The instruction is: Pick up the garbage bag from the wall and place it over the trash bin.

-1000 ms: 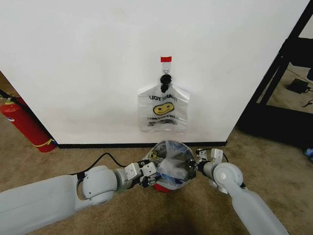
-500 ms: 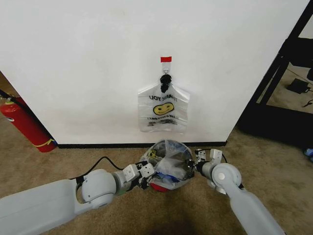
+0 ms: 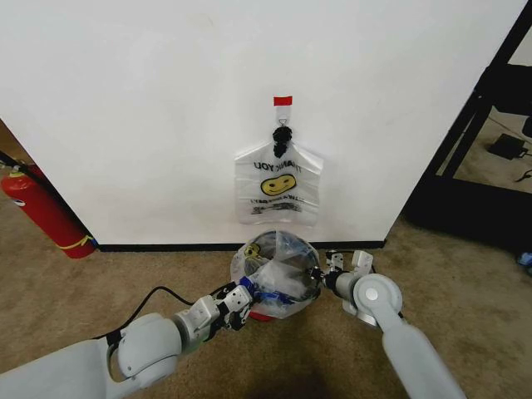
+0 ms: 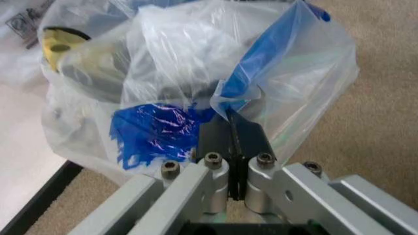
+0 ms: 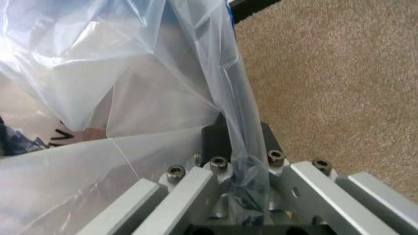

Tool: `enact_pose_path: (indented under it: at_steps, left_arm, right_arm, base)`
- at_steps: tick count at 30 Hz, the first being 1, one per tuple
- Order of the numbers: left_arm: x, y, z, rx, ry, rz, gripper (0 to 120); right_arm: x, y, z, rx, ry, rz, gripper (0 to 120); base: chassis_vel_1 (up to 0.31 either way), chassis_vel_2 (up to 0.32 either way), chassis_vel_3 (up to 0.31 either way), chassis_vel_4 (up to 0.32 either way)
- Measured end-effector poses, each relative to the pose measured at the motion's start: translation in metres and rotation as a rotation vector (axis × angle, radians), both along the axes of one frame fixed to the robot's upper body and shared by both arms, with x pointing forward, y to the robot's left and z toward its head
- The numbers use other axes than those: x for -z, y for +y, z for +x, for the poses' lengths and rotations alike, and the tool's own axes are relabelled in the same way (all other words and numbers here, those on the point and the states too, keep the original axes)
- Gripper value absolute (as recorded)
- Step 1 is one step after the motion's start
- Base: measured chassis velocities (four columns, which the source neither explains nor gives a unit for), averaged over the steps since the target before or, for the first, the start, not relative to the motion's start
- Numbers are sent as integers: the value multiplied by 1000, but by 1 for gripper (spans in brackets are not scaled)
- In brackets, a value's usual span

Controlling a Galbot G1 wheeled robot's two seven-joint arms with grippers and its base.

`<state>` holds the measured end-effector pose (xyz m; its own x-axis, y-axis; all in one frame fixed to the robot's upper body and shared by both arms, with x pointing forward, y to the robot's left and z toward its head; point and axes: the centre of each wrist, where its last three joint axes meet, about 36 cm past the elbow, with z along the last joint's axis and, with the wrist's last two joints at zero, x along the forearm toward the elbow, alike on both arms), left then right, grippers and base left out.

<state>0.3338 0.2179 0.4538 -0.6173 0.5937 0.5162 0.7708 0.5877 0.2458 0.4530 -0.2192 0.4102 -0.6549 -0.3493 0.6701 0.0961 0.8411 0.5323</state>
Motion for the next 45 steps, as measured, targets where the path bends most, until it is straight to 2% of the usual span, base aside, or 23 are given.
enact_pose_path:
  at_steps: [6, 12, 16, 21, 27, 31, 42, 45]
  left_arm:
    - [21, -5, -8, -3, -38, -19, 0]
    - [46, -15, -4, -33, -50, -44, 0]
    - [70, -13, -13, -26, -48, -21, 0]
    - [85, -13, -19, -32, -51, -14, 0]
    - [110, -22, 1, -93, -13, -24, 0]
    - [127, -33, 2, -93, 0, -12, 0]
    - [149, -40, 3, -102, 2, 15, 0]
    - [148, -42, 2, -117, -10, 14, 0]
  right_arm:
    - [-7, -10, 2, 45, 7, 43, 0]
    - [-20, -11, -2, 84, 17, 121, 0]
    - [-21, -10, -7, 123, 37, 153, 0]
    - [-20, -10, -13, 123, 43, 148, 0]
    - [-22, -8, -13, 120, 47, 131, 0]
    - [-24, -3, -11, 129, 49, 142, 0]
    - [-21, -1, -15, 129, 65, 126, 0]
    - [-19, 2, -15, 123, 59, 114, 0]
  base:
    - [0, 0, 0, 0]
    - [0, 0, 0, 0]
    - [0, 0, 0, 0]
    - [0, 0, 0, 0]
    - [0, 0, 0, 0]
    - [0, 0, 0, 0]
    - [0, 0, 0, 0]
    - [0, 0, 0, 0]
